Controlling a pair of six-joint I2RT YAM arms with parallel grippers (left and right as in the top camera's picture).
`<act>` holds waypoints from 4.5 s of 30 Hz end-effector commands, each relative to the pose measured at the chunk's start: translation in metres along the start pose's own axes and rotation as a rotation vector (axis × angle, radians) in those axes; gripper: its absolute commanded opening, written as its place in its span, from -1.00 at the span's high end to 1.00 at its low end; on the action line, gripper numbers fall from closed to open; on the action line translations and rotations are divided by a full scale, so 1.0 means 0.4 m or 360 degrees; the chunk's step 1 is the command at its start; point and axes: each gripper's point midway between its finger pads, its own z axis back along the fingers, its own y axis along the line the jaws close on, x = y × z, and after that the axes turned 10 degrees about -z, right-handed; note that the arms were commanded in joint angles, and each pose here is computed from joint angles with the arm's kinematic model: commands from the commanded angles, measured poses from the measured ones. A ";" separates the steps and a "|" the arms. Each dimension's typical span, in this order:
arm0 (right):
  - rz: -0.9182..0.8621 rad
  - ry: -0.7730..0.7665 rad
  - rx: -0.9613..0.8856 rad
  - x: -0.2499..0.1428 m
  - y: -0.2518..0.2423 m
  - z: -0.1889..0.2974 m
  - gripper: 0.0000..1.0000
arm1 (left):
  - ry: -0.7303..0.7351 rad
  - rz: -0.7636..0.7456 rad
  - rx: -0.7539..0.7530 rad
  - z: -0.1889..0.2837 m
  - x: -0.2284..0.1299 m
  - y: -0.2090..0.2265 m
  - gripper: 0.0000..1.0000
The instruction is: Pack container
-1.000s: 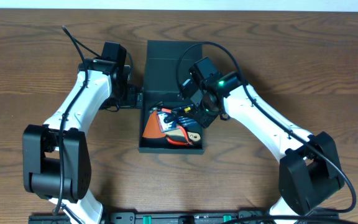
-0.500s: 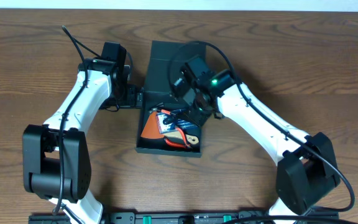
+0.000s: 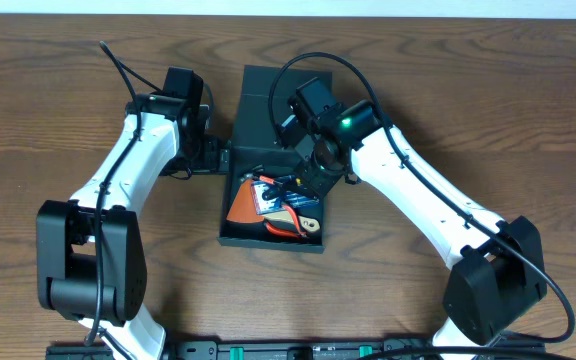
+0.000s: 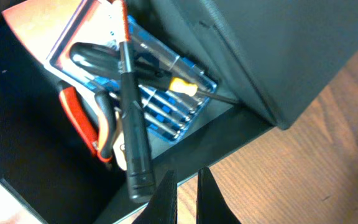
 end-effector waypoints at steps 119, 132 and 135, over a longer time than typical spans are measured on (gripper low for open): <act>-0.0483 -0.0052 0.0081 -0.008 -0.063 -0.103 0.97 | 0.0044 -0.0037 -0.0032 -0.010 -0.016 -0.015 -0.91; -0.0553 0.0080 -0.0031 -0.069 -0.130 -0.103 0.97 | 0.0044 -0.0037 -0.0032 -0.010 -0.016 -0.015 -0.91; -0.0487 0.0136 0.0083 -0.085 -0.094 -0.101 0.98 | 0.0044 -0.0038 -0.0032 -0.010 -0.016 -0.015 -0.91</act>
